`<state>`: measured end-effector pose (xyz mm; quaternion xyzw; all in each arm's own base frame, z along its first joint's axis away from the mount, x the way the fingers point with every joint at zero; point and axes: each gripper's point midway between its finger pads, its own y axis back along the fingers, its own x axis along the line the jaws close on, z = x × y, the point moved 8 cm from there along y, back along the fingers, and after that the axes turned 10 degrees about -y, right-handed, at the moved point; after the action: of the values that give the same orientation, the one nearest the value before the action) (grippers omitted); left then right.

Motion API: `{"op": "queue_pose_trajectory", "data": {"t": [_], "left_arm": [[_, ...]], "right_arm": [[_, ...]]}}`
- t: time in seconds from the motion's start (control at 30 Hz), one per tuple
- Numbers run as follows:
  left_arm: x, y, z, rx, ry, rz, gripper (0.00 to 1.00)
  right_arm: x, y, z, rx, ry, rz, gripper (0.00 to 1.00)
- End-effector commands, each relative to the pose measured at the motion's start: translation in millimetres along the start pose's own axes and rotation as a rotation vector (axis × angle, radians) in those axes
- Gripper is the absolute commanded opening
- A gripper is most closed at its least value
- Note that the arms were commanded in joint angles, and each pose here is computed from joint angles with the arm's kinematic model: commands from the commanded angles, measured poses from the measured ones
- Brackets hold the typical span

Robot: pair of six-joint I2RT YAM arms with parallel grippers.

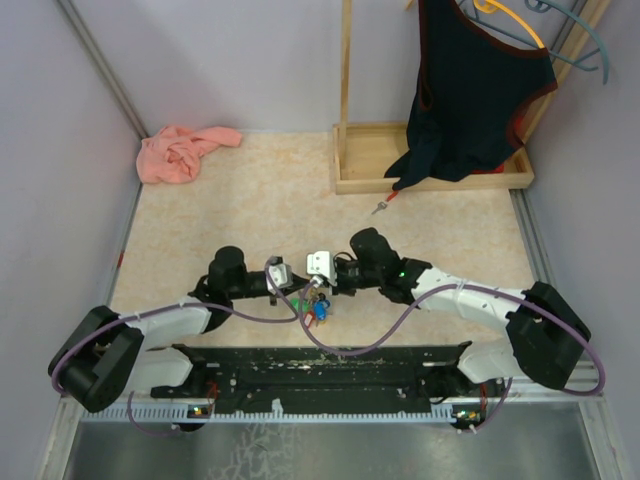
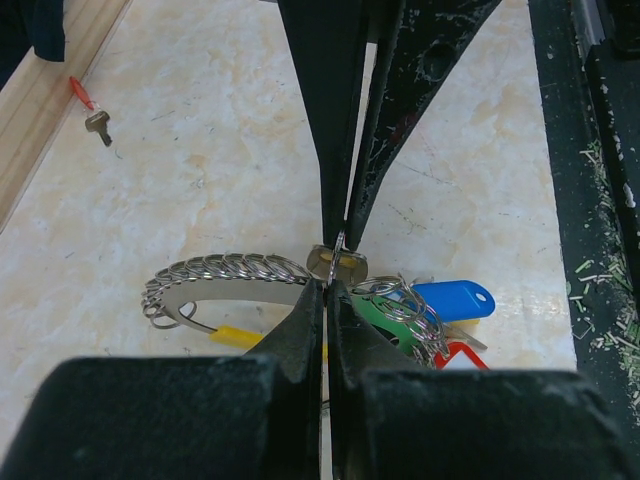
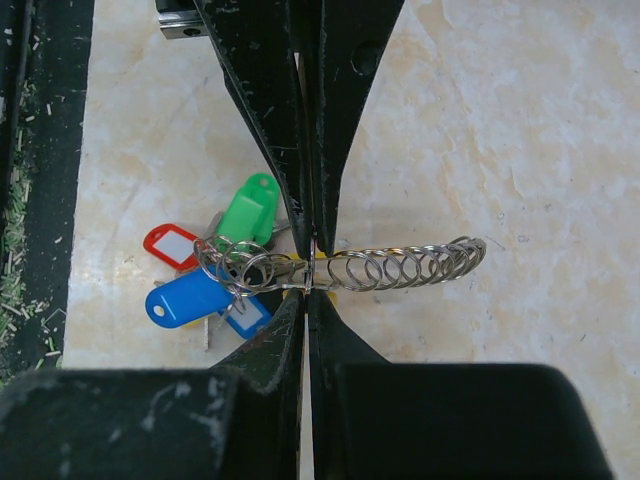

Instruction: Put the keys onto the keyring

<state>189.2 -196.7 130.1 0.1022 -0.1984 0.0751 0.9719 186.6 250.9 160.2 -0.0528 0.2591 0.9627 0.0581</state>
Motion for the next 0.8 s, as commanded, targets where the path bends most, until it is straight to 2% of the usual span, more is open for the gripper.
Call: {"op": "queue_pose_trajectory", "data": {"t": [0.0,0.53,0.77], "left_arm": [[13.1,-4.7,13.7,-0.020,-0.034,0.021,0.00],[12.7,-10.3,17.9,-0.001,-0.031,-0.023,0.00],[22.4,-7.4,20.5,0.036,0.036,0.089,0.00]], "right_arm": [[1.7,-0.4,45.8,-0.151,0.103,0.028,0.00],[1.0,-6.6,48.4,-0.136,0.124,0.031,0.00],[2.9,-7.3,41.7,-0.115,0.159,0.021,0.00]]}}
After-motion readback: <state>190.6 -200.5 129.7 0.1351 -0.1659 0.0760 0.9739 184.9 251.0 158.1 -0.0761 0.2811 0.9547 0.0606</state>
